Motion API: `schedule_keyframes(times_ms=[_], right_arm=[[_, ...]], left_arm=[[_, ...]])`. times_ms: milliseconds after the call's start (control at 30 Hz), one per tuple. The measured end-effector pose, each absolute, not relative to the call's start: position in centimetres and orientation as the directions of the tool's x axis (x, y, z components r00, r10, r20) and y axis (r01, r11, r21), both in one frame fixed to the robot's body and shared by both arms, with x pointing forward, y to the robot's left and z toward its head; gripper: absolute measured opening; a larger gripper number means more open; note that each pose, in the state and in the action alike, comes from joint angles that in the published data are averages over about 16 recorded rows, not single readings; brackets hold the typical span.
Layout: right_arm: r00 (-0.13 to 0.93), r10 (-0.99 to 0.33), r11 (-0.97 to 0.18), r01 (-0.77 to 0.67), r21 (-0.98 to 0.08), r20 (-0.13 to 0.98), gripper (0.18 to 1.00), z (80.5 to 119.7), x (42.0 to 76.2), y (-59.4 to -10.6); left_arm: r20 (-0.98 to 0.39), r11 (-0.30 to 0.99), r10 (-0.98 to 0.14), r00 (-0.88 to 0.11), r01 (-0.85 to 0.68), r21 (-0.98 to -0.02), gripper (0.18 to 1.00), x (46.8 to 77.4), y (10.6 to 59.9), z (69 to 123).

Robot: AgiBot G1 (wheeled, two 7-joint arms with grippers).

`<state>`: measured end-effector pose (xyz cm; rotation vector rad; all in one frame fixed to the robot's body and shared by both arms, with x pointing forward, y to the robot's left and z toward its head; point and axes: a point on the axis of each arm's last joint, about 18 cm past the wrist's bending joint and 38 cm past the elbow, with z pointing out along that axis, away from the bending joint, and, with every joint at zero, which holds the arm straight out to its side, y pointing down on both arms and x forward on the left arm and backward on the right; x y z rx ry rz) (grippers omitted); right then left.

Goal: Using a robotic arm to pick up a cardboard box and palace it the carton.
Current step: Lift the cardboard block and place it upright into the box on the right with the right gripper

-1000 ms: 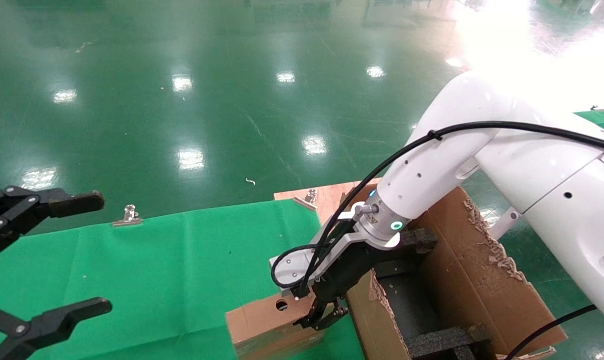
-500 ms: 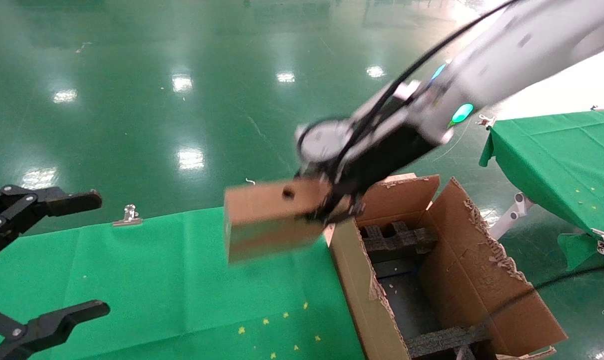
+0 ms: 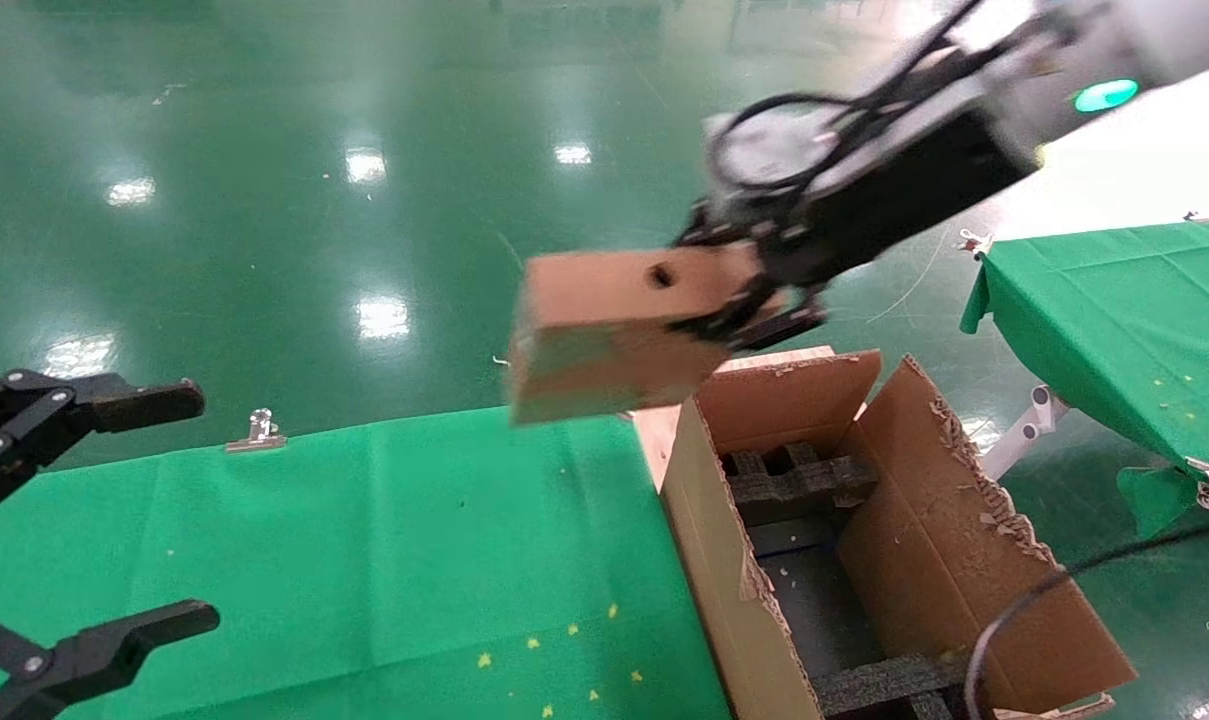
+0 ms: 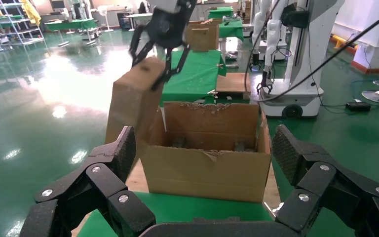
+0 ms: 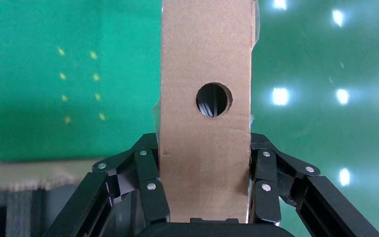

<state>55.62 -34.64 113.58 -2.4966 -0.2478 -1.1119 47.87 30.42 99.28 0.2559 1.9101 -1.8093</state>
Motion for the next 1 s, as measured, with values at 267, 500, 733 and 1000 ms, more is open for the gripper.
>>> schedule_keyframes(times_ms=[267, 500, 733, 1000], right_arm=[[0.659, -0.145, -0.946, 0.126, -0.299, 0.738, 0.405, 112.8, 52.2, -43.3], [0.67, -0.269, -0.94, -0.024, -0.341, 0.692, 0.404, 109.4, 49.5, -49.1], [0.683, -0.345, -0.918, -0.104, -0.382, 0.644, 0.403, 106.2, 48.3, -51.8], [0.687, -0.375, -0.908, -0.135, -0.398, 0.622, 0.402, 104.9, 48.0, -52.6]], left_arm=[[-0.47, 0.102, -0.196, -0.861, 0.458, -0.883, 1.001, 47.9, 30.4, 99.3], [-0.47, 0.102, -0.196, -0.861, 0.458, -0.883, 1.001, 47.9, 30.4, 99.3], [-0.47, 0.102, -0.196, -0.861, 0.458, -0.883, 1.001, 47.9, 30.4, 99.3], [-0.469, 0.102, -0.196, -0.861, 0.458, -0.883, 1.001, 47.9, 30.4, 99.3]])
